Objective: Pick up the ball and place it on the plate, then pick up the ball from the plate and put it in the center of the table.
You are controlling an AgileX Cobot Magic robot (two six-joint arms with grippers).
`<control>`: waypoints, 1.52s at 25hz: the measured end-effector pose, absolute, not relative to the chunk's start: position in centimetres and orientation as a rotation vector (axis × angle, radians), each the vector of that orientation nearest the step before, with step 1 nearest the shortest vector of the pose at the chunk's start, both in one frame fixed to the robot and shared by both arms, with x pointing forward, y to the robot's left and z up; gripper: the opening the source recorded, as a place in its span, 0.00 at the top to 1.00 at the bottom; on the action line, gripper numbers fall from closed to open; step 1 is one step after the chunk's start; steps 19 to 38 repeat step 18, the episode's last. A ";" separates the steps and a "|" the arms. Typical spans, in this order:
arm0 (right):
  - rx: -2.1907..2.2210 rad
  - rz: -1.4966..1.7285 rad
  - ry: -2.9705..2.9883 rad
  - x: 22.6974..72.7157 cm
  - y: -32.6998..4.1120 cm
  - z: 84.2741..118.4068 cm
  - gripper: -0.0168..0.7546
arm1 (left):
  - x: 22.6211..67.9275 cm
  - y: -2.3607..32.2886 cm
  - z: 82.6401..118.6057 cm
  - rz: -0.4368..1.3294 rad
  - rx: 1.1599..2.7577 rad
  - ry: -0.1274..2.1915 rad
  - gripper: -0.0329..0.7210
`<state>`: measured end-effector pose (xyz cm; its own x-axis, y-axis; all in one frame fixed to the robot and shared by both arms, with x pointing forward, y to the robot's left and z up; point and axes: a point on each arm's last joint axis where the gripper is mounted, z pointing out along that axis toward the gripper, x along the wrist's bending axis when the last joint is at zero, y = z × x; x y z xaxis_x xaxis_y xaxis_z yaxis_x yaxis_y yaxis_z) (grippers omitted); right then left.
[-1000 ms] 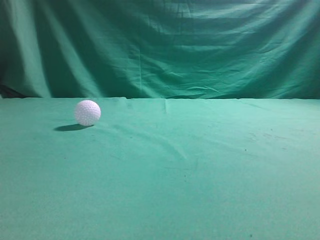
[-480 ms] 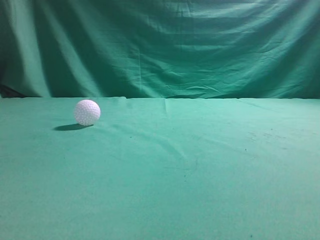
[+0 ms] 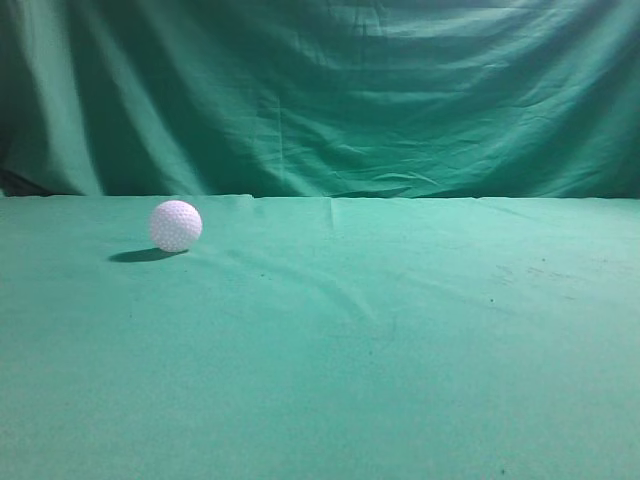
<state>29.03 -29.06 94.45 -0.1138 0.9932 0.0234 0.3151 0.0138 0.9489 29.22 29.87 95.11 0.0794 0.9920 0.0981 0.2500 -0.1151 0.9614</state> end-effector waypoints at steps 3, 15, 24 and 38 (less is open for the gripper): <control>1.389 1.130 1.531 29.0 -29.1 94.4 0.98 | 29.2 29.9 95.1 1.104 1.505 1.296 0.96; 1.389 1.130 1.531 29.0 -29.1 94.4 0.98 | 29.2 29.9 95.1 1.104 1.505 1.296 0.96; 1.389 1.130 1.531 29.0 -29.1 94.4 0.98 | 29.2 29.9 95.1 1.104 1.505 1.296 0.96; 1.389 1.130 1.531 29.0 -29.1 94.4 0.98 | 29.2 29.9 95.1 1.104 1.505 1.296 0.96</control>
